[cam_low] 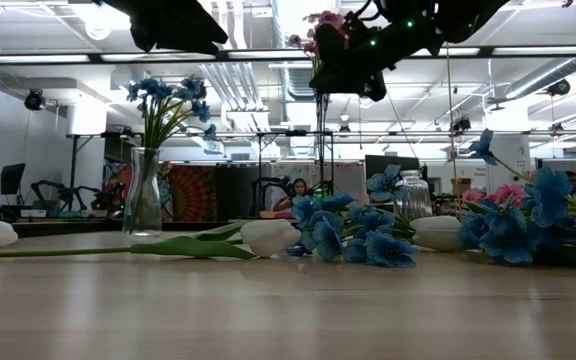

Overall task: Sort flowers into vase by color
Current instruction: Put the top left pink flowers into the green vase

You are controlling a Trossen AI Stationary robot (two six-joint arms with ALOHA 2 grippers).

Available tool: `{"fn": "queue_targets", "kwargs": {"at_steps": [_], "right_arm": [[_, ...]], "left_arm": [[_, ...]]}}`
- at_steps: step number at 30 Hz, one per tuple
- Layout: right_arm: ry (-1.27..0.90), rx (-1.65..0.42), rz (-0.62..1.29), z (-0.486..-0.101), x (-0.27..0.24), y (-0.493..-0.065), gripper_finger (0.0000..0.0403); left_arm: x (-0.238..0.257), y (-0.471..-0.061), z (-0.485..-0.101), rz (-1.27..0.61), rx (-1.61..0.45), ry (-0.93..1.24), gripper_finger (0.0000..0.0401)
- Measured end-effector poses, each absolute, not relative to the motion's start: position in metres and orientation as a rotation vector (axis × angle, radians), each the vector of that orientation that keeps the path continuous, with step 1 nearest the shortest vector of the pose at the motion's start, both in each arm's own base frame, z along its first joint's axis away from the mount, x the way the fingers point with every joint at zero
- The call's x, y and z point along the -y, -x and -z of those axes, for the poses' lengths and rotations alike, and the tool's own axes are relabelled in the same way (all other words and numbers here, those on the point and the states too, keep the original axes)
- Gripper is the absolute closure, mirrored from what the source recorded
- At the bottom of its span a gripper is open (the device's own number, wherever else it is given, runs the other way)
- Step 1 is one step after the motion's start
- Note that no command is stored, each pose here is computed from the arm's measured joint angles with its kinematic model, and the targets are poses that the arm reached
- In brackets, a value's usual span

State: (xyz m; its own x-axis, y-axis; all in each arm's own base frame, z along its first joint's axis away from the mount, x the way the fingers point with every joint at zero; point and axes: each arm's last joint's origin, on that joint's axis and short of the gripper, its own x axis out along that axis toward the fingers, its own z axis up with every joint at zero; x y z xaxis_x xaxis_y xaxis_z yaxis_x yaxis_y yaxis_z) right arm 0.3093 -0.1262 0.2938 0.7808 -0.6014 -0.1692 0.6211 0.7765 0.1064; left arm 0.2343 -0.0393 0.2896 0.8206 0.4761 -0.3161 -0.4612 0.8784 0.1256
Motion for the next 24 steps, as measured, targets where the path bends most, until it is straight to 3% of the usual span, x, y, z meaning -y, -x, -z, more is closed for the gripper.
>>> {"fn": "queue_targets", "kwargs": {"at_steps": [24], "right_arm": [[-0.167,-0.194,0.665,-0.305,0.119,-0.292,0.0184]], "left_arm": [[0.039,-0.234,-0.290,-0.498,-0.348,-0.044,0.0191]]}}
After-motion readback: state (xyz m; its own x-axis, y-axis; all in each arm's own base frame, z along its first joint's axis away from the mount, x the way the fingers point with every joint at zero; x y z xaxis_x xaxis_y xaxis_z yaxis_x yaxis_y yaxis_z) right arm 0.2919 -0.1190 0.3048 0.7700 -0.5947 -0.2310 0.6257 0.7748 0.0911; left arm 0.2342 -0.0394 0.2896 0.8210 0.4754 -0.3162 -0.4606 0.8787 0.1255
